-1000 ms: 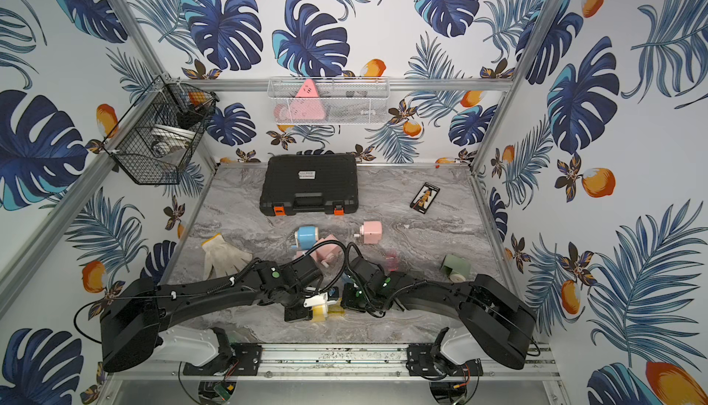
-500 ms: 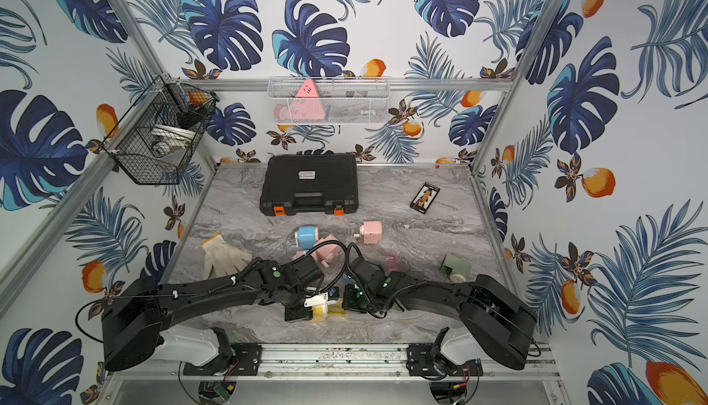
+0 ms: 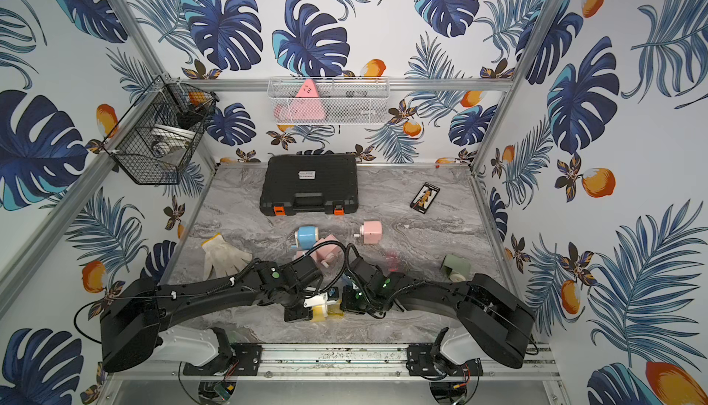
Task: Put the tray back into the pencil sharpener
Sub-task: Close the container of the pencil sharpener.
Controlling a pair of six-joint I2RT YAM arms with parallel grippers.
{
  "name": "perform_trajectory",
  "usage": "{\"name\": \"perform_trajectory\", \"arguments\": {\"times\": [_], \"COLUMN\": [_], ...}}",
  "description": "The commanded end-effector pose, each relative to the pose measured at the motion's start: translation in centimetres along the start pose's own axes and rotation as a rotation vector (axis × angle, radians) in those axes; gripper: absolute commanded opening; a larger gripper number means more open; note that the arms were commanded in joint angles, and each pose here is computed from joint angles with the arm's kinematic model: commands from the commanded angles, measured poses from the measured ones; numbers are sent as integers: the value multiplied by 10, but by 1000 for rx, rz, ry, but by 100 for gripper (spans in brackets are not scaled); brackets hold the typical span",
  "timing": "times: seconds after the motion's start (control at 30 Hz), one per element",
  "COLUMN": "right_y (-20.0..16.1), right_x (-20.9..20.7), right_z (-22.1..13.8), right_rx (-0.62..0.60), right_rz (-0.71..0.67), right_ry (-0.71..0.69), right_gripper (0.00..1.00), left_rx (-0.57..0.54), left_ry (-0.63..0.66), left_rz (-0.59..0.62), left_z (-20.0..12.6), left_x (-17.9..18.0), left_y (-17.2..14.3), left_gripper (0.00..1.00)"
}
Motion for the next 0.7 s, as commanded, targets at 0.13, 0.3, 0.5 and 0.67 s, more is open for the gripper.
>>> {"name": "perform_trajectory", "arguments": {"times": [0.13,0.3,0.5,0.67], "right_y": [-6,-5,3,1], "right_x": [14,13,-8,-12], "right_z": [6,5,-3,-1], "right_rx": [55,44,-40,-25], "right_rz": [-2,6,8,-3], "right_ry": [81,82,-41,-57], "right_gripper": [15,17,19,18], "left_rx": [1,4,4,4], "left_ry": [84,85,90,93], "left_rz": [12,14,19,16], "left_z": [6,6,5,5], "left_x": [14,14,14,15], "left_y": [1,0,0,0], "left_gripper": [52,51,51,51]}}
Point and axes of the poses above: each gripper's point midway between its finger pads, its own z axis out along the fingers, its own x axis along the line the jaws close on, y = z × x, the point moved 3 cm from there along -z, back along the fingers, and after that the axes turned 14 degrees about z, right-handed, at the moved point
